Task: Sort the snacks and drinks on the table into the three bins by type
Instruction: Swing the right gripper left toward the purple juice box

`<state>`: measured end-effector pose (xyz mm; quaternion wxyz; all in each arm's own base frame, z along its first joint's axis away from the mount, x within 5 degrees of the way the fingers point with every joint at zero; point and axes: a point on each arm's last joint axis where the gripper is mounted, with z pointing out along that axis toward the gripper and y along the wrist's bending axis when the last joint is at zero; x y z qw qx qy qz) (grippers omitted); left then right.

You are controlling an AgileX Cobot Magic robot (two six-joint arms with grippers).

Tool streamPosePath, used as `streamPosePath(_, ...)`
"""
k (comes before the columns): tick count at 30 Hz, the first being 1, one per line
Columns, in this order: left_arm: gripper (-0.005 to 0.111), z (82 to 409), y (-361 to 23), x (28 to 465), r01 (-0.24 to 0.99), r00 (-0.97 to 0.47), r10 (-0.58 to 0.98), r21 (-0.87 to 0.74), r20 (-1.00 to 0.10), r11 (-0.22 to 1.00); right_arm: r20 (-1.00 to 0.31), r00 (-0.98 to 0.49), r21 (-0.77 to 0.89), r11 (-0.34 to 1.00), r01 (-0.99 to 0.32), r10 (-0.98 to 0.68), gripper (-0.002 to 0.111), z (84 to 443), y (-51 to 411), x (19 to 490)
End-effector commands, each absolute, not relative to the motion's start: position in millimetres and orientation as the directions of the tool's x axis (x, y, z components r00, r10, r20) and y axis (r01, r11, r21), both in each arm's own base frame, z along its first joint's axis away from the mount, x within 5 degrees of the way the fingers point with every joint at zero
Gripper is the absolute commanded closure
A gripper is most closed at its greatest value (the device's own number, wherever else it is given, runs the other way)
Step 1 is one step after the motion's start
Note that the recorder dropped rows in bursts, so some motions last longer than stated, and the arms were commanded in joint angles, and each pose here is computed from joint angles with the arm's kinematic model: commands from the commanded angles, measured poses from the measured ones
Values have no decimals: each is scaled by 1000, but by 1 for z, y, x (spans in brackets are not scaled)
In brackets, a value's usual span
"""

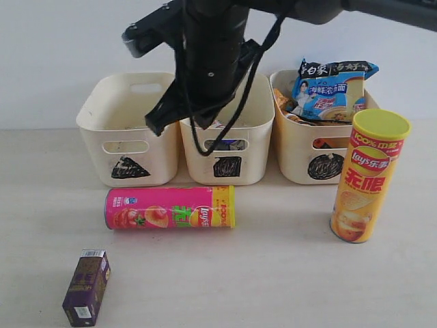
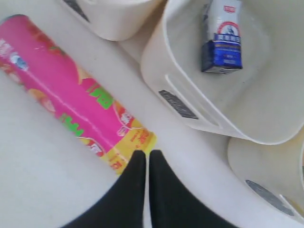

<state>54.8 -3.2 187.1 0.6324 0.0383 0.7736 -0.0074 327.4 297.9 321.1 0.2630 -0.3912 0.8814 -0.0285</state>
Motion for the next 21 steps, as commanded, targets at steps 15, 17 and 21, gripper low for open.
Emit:
streamPosePath(15,102,188,-3,55,64,-190,44,32,-981,997,-419,-555,100,571,-815,-718,108,307,375,243)
streamPosePath(17,102,188,-3,55,64,-190,44,32,-981,997,-416,-554,119,561,-819,-721,108,301,383,238)
streamPosePath(21,102,188,-3,55,64,-190,44,32,-981,997,-410,-555,128,557,-821,-724,96,285,397,232)
